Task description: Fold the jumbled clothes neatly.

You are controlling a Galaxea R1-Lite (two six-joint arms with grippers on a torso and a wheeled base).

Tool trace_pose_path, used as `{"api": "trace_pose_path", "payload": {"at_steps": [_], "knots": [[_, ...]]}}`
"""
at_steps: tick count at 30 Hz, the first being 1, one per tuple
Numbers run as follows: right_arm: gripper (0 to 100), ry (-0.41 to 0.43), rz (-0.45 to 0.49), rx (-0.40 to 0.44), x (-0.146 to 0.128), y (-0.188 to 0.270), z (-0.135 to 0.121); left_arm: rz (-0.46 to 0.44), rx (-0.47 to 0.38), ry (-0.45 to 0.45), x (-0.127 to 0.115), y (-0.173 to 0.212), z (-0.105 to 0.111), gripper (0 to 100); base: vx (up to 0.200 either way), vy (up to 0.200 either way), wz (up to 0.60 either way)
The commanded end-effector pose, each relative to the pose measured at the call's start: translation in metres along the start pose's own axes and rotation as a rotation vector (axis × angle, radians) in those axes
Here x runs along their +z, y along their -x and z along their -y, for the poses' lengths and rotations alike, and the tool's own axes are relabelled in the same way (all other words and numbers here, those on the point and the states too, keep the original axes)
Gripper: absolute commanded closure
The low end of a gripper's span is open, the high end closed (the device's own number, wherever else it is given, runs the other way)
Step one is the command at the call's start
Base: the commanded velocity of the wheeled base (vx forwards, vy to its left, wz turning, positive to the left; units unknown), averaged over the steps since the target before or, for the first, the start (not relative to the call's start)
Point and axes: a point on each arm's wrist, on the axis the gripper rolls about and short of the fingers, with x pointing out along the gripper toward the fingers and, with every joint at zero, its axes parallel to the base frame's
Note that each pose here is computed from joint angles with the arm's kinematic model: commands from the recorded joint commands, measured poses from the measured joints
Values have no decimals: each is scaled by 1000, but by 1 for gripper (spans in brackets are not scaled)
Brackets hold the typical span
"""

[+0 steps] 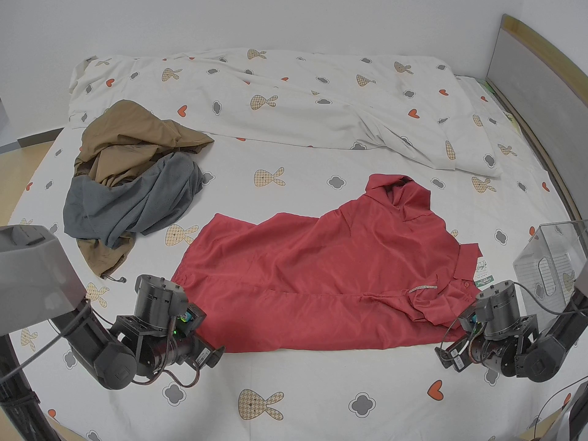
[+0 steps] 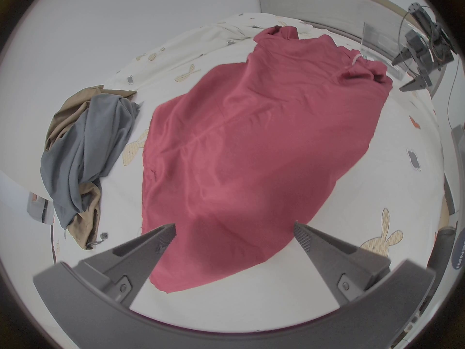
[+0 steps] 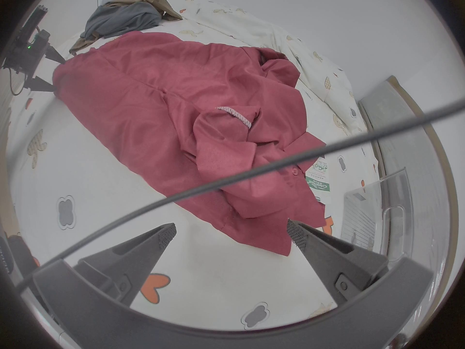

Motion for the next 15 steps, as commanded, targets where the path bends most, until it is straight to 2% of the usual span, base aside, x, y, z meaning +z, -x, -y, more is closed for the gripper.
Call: {"api": "trace_pose_path", "payload": {"at_steps": [1,5,11,15], "knots": [[0,45,-87,1,-16,-28,-15,-50,-21,-29,-13,-11,11,0,0,0,0],[0,28,-98,-21,-22,-38,-11,-51,-20,-27,-13,-12,10,0,0,0,0],[0,-21,-93,-81,-21,-42,11,-42,-18,-23,-11,-12,9,0,0,0,0],[0,-31,-94,-90,-20,-45,14,-38,-17,-21,-11,-14,9,0,0,0,0]]}}
